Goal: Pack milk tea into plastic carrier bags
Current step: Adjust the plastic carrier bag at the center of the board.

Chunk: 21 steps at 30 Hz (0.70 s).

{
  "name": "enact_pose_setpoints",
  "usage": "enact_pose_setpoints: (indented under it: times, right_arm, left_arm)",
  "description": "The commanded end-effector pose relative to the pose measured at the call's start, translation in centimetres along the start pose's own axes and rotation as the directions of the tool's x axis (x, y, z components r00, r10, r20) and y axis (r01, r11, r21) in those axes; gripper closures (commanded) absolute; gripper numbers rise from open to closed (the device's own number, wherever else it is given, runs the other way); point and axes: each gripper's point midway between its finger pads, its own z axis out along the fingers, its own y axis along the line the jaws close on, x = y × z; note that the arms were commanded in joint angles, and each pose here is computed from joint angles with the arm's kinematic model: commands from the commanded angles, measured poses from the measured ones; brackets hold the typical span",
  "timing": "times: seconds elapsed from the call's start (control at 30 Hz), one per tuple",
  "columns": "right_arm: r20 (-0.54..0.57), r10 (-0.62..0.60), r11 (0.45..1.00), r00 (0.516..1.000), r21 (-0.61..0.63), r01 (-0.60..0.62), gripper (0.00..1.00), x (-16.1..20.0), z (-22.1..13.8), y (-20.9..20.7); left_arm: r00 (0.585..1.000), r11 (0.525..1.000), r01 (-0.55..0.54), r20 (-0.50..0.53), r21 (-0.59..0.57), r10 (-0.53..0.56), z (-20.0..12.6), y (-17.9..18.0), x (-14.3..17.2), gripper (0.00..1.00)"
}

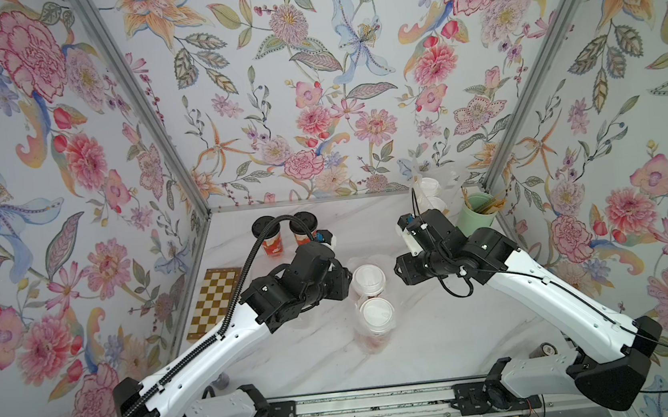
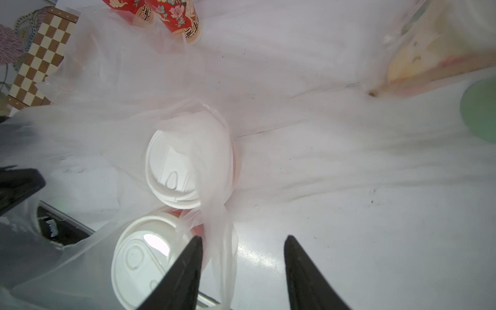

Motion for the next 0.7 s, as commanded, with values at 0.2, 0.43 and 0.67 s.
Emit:
enact_pose_setpoints:
  times: [0.2, 0.43, 0.67]
  right_arm:
    - [0.068, -0.035, 0.998, 0.997, -0.054, 0.039, 0.75, -2.6, 0.2, 0.4]
    - [0.101, -0.029, 0.999, 0.994, -0.043, 0.033, 1.00, -3.6, -0.6, 0.1]
    - [0.114, -0.013, 0.999, 0.993, -0.031, 0.017, 1.00, -4.2, -0.8, -0.6]
  left_arm:
    - [0.995, 0.998, -0.042, 0.094, 0.050, 0.037, 0.7, -0.9, -4.1, 0.79]
    - [0.992, 0.998, -0.040, 0.121, 0.057, 0.033, 0.5, -0.9, -5.3, 0.99]
    - [0.991, 0.998, -0.037, 0.128, 0.042, 0.031, 0.3, -0.6, -5.6, 1.00]
